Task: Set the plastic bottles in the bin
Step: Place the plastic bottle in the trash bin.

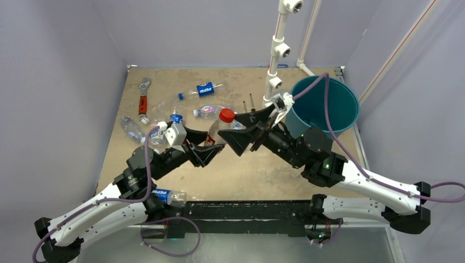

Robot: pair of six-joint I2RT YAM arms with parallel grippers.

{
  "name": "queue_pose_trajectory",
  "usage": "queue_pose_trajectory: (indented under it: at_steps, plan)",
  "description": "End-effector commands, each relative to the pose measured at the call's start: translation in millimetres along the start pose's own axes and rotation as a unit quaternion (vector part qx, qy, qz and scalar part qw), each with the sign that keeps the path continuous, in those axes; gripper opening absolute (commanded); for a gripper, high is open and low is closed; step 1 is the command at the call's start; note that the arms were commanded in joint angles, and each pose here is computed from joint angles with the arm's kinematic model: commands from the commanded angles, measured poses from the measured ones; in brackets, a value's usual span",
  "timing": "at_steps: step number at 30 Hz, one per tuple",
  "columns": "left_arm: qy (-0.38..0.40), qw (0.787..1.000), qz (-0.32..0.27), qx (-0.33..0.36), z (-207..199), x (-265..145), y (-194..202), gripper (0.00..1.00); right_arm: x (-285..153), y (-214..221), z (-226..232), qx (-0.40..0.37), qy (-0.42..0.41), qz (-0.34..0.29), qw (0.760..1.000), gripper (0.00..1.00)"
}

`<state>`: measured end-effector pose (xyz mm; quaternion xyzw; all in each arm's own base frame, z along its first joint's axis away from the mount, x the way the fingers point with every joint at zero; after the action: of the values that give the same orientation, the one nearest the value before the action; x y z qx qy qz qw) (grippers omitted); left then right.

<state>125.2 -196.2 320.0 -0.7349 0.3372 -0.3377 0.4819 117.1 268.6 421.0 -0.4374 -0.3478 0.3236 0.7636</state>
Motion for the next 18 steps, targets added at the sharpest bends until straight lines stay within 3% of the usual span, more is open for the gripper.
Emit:
queue_pose_trajectory:
  at_steps: [1,12,15,18]
  plan:
    - [0.071,0.996,-0.023,0.042,-20,3,-25,0.11,11,-25,2,-0.014,0.029,-0.018,0.999,0.93]
    - [0.063,0.996,-0.047,0.045,-17,-2,-27,0.07,14,-7,-7,-0.009,0.066,0.029,0.997,0.83]
    - [0.064,0.996,-0.052,0.046,-18,-2,-29,0.05,13,-5,-8,-0.004,0.066,0.027,0.997,0.75]
    - [0.069,0.995,-0.046,0.046,-18,-1,-26,0.05,14,-8,-6,-0.001,0.058,0.016,0.998,0.73]
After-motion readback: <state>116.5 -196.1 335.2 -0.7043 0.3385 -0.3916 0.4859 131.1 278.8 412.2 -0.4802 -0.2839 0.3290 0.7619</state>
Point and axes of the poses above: each gripper's point midway between its finger pads, its own x axis out along the fingers, its own z axis along the line the jaws close on, y = z × x, the point moved 6 cm from there along -x, back along the fingers, and after that the axes turned 6 degrees about -x, right-handed, at the moved point
